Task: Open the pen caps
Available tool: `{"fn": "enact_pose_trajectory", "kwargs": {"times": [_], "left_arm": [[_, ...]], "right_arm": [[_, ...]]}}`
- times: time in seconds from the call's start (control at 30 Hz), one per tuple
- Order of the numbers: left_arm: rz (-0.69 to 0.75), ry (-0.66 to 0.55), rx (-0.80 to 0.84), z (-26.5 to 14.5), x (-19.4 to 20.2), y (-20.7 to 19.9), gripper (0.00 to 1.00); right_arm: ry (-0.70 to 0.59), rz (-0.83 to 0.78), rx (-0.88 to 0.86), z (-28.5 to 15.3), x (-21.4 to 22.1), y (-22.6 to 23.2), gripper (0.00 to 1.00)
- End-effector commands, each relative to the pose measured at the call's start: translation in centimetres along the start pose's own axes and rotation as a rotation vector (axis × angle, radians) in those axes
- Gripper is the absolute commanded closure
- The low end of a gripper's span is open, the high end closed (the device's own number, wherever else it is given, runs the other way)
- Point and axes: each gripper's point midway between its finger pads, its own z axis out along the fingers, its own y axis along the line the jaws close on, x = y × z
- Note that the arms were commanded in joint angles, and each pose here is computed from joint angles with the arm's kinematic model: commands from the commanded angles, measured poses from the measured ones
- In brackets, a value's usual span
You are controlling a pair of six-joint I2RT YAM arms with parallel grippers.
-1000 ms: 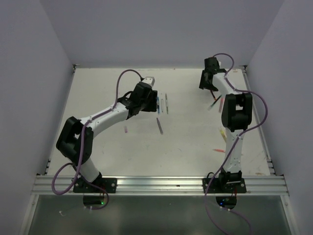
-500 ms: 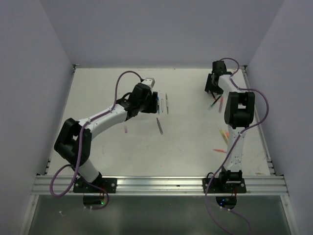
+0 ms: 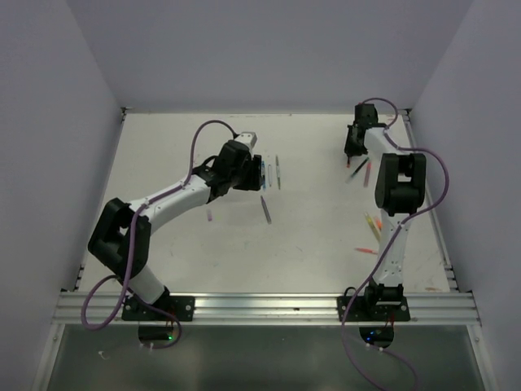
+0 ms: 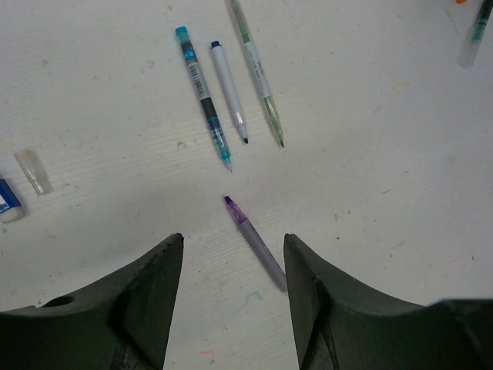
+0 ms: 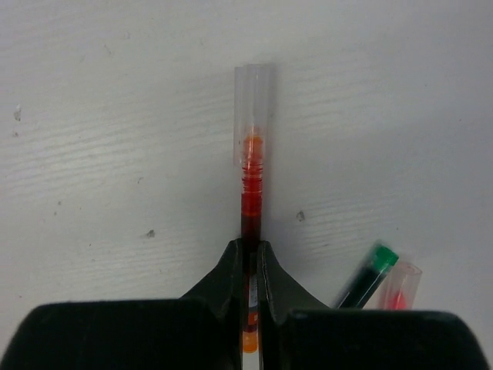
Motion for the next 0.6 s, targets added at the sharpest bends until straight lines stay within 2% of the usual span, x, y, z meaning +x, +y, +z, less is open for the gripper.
{"fn": "enact_pose_trajectory", "kwargs": {"times": [0.0,0.07,0.1,0.23,0.43,0.57], "left_arm": [[-0.020,-0.078,0.055,-1.6,-2.2,-1.2,0.42],[-0.044,-0.080,0.076,-1.9,-2.4,-1.5,0.42],[-0.059,-0.087,0.081,-2.1,-2.7,-1.2,0.42],[-0.138,-0.084,0.178,-2.9,-3.6,-1.6,0.41],[-0.234,-0.085,0.295,-3.7,-5.7,-2.0,0.37],[-0.281,-0.083,0.325,-3.5,-6.5,-1.7,0.35]], "right_arm": [[0.031,-0.071,-0.093,-2.4,2.4,4.1,1.00],[-0.001,-0.063,-0.122,-3.9,2.9,5.8,1.00],[-0.072,-0.059,-0.153,-6.8,1.2,6.7,1.00],[-0.140,-0.095,-0.266,-12.4,1.6,11.0,1.00],[-0.112,-0.183,-0.530,-19.3,7.3,18.8,1.00],[-0.093,-0.212,-0.649,-22.0,10.9,21.8,1.00]]}}
